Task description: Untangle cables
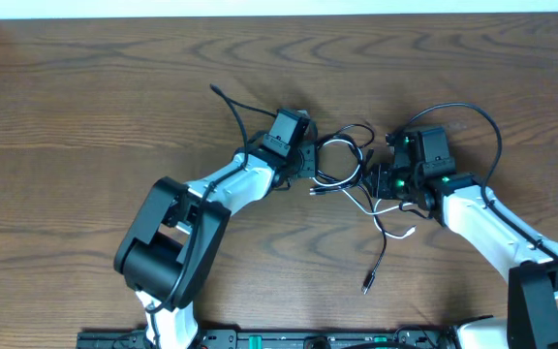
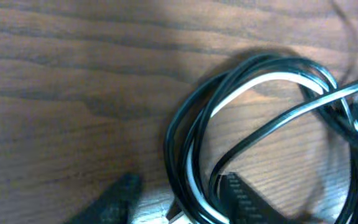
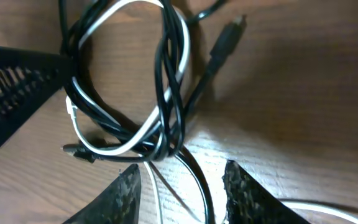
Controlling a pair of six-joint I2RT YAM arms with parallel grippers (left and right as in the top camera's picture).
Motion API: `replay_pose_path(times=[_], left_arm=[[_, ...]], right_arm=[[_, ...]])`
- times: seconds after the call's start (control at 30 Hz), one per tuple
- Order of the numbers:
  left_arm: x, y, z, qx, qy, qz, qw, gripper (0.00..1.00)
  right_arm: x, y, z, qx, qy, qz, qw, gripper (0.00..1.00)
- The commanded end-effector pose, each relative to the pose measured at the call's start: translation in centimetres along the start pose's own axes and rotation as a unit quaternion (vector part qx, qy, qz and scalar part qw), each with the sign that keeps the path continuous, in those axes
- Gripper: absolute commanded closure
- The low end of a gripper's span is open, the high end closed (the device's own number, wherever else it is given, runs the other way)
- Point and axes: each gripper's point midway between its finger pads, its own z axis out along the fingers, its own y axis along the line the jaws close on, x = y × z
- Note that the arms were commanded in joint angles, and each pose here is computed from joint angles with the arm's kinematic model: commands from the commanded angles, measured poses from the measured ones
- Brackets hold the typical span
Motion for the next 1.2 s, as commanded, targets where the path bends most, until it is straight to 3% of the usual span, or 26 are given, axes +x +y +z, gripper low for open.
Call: replay_pose_path(times=[0.0,0.23,0.5,0.67,0.9,1.17], left_arm=[[3.5,1.7,1.8,-0.024,0.06,-0.011,0.998,0.69],[6.2,2.8,0.1,-0.054,0.119,-0.02,0.991,0.73],[9.3,0.5,-0.8,-0.021,0.18,-0.023,0.983,0.73],[10.4,-0.4,-0.8,-0.021,0.191,-0.012,0.981,0.73],[10.9,-0.3,-1.0,-0.027,0.199,-0.011,0.98,0.73],[11.2,0.3,-1.2,-0.041,0.205,-0.011,0.978,0.72]], right_arm=[[-1.1,1.0,-0.2,0.003,-0.023,-0.024,0.999,0.59],[-1.1,0.3,0.0,0.05,-0.035,-0.042,0.997,0.59],[-0.1,0.9,0.5,0.048,-0.026,-0.058,0.997,0.57],[0.2,1.1,0.5,0.053,-0.021,-0.082,0.995,0.58],[1.5,-2.9,-0.1,0.159,-0.005,-0.08,0.984,0.59],[2.0,-4.0,-0.1,0.182,-0.001,-0.091,0.979,0.59]])
